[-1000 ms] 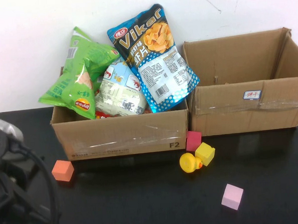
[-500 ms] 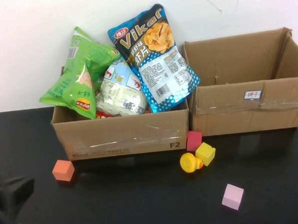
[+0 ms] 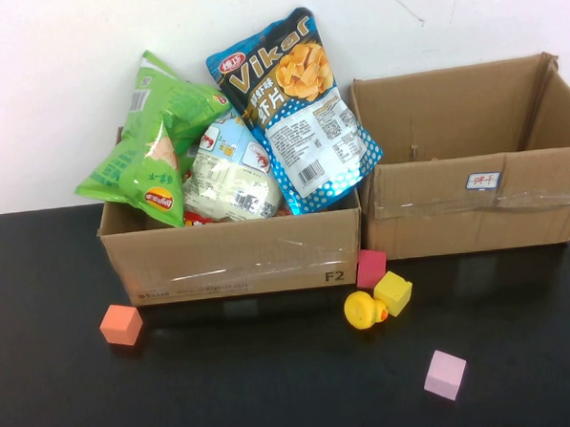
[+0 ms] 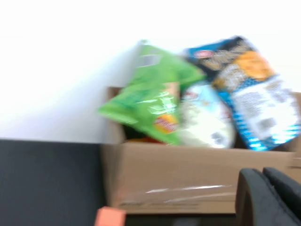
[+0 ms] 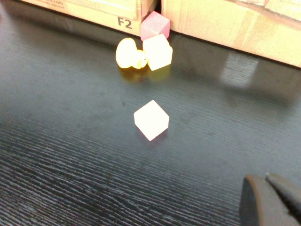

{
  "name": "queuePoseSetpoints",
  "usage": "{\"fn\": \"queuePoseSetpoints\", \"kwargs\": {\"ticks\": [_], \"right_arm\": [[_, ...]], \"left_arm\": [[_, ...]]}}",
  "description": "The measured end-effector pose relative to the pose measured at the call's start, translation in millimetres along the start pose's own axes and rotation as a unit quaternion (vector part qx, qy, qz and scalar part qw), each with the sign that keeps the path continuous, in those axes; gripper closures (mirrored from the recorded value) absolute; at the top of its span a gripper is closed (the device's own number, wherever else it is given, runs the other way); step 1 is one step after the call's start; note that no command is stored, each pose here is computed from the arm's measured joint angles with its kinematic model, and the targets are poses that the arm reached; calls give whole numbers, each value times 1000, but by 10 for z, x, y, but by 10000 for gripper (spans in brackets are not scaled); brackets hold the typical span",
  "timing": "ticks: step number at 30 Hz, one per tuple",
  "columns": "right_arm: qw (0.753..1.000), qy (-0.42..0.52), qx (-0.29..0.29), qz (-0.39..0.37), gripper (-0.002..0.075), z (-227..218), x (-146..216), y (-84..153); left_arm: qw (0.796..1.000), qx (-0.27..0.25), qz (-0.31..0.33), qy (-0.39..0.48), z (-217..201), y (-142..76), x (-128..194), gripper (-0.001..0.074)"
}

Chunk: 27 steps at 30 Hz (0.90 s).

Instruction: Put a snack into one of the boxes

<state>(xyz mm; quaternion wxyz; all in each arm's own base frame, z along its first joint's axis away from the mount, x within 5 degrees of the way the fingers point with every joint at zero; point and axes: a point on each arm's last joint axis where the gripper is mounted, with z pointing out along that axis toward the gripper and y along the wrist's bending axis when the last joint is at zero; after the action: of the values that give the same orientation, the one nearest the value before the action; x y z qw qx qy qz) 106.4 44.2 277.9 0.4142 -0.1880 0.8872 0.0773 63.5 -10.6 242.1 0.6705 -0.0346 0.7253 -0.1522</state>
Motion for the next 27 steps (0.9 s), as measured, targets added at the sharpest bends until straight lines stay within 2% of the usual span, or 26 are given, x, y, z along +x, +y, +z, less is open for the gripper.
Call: {"fn": "queuePoseSetpoints", "kwargs": {"ticks": [6,13,27], "right_arm": [[1000,0,0,0,725,0,0,0],[1000,1,0,0,725,0,2,0],[1000,1,0,0,725,0,2,0]], "left_arm": [[999,-51,-9,-2,-54,177,448,736],[991,-109,14,82,-78,264,633,736],[991,-83,30,102,-81,237,653,736]]}}
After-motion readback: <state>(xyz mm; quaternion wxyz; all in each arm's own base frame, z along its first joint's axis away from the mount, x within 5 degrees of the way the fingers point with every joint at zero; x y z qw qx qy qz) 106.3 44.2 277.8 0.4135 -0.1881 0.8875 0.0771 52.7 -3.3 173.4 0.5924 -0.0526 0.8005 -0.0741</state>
